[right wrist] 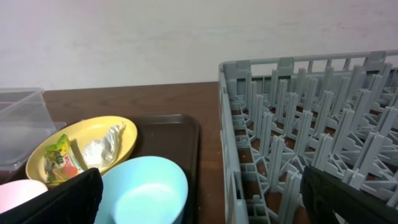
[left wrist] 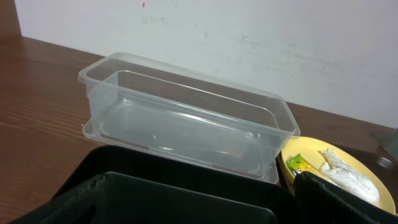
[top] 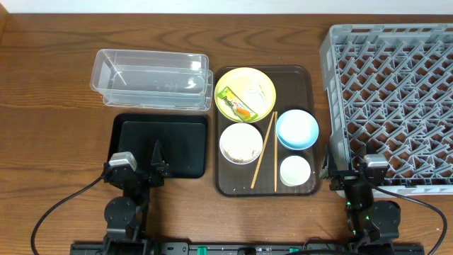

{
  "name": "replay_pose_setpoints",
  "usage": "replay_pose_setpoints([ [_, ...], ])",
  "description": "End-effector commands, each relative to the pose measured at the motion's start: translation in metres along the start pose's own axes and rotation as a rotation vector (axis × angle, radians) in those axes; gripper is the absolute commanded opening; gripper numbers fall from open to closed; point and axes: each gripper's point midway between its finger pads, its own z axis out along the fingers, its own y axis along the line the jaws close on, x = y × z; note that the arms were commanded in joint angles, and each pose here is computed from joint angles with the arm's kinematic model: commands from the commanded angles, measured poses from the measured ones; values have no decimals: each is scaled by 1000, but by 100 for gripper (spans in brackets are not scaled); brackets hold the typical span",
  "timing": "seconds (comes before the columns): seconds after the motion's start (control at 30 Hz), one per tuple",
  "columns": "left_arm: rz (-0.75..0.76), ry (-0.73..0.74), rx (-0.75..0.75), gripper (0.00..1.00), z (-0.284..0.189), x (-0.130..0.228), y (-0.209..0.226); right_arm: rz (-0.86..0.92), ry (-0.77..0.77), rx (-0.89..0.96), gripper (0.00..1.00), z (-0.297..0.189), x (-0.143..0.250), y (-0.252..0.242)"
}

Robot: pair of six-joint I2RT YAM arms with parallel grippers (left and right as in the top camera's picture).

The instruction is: Sort waste into correct bins and load items into the dishwasher rack

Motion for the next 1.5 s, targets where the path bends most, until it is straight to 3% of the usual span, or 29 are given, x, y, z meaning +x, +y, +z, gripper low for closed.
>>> replay_pose_setpoints([
  [0.0,16,56,-30,96,1,18,8,-11,4,-9,99,0,2,2],
  [0.23,18,77,-36,96,2,21,9,26,-5,14,99,0,-2,-2],
  [0.5,25,145,-54,96,2,2,3,22,7,95,99,-8,-35,-12],
  [0.7,43,348,-86,96,9,-20,-8,12,151,128,99,-1,-54,-12],
  [1.07,60,873,-163,98,23,-37,-27,-35,633,186,99,28,-41,-13],
  [1.27,11,921,-70,98,36,-26,-45,-39,703,164,99,43,-33,-9],
  [1.47,-2,807,39,100,63,-49,-70,-39,700,164,99,44,-34,-9],
])
